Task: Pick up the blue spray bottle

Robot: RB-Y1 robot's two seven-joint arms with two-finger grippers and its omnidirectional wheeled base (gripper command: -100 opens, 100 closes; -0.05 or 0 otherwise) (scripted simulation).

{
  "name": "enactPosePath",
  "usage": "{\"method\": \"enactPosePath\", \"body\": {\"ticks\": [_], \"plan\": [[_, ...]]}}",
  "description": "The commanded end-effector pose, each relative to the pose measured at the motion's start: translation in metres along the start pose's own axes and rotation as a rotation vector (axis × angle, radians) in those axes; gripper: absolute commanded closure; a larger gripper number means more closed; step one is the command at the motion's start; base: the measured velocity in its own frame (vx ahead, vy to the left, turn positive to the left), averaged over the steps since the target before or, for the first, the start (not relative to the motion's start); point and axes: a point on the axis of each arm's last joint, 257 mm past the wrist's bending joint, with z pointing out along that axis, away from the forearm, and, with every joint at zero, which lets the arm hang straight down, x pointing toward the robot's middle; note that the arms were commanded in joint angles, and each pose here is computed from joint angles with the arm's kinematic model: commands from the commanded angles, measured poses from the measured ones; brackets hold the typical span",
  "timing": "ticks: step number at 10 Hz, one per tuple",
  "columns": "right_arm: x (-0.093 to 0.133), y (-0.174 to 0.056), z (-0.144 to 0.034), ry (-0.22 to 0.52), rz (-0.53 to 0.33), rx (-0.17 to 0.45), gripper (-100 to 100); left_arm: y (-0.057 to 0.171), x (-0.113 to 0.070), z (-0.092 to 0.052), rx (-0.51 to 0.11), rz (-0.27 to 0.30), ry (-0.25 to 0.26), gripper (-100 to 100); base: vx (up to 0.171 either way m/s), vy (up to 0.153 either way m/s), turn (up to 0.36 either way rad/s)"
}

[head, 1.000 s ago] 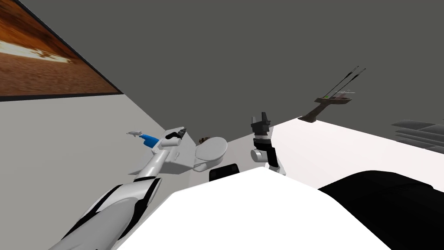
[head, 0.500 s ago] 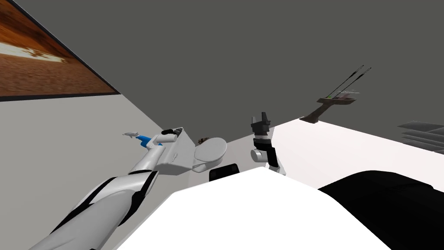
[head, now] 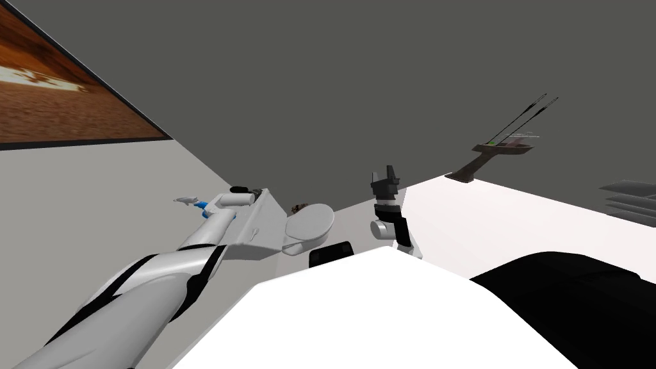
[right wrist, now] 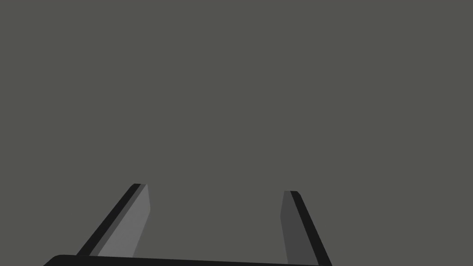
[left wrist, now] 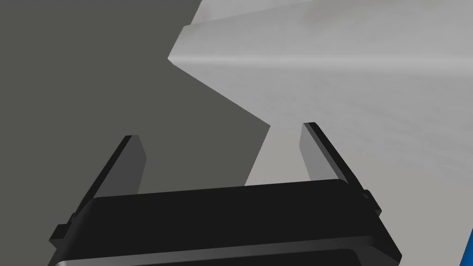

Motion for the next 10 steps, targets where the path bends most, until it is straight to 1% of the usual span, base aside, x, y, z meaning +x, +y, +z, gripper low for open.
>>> {"method": "enactPosePath", "body": {"ticks": [1, 2, 3, 4, 5, 6, 7, 8, 9, 10], "plan": [[0.000, 0.000, 0.000, 0.000, 0.000, 0.000, 0, 0.009, -0.021, -0.003, -0.057, 0.002, -0.005, -100, 0.012, -0.035, 0.022], [0.000, 0.000, 0.000, 0.000, 0.000, 0.000, 0, 0.016, -0.022, -0.001, -0.076, -0.006, -0.003, -100, 0.018, -0.039, 0.028], [0.000, 0.000, 0.000, 0.000, 0.000, 0.000, 0, 0.023, -0.041, -0.006, -0.116, -0.006, -0.010, -100, 0.020, -0.056, 0.028], [0.000, 0.000, 0.000, 0.000, 0.000, 0.000, 0, 0.018, -0.043, -0.008, -0.115, -0.008, -0.010, -100, 0.015, -0.054, 0.020], [0.000, 0.000, 0.000, 0.000, 0.000, 0.000, 0, 0.028, -0.041, -0.006, -0.136, -0.014, -0.005, -100, 0.007, -0.028, -0.007], [0.000, 0.000, 0.000, 0.000, 0.000, 0.000, 0, 0.029, -0.041, -0.006, -0.137, -0.015, -0.005, -100, 0.002, -0.007, -0.003], [0.000, 0.000, 0.000, 0.000, 0.000, 0.000, 0, 0.036, -0.059, -0.013, -0.184, -0.022, -0.008, -100, 0.009, -0.029, 0.020], [0.000, 0.000, 0.000, 0.000, 0.000, 0.000, 0, 0.041, -0.059, -0.012, -0.195, -0.026, -0.006, -100, 0.016, -0.041, 0.021], [0.000, 0.000, 0.000, 0.000, 0.000, 0.000, 0, 0.052, -0.076, -0.019, -0.246, -0.041, -0.007, -100, 0.018, -0.067, 0.022], [0.000, 0.000, 0.000, 0.000, 0.000, 0.000, 0, 0.053, -0.075, -0.019, -0.250, -0.041, -0.005, -100, 0.011, -0.062, 0.023]]}}
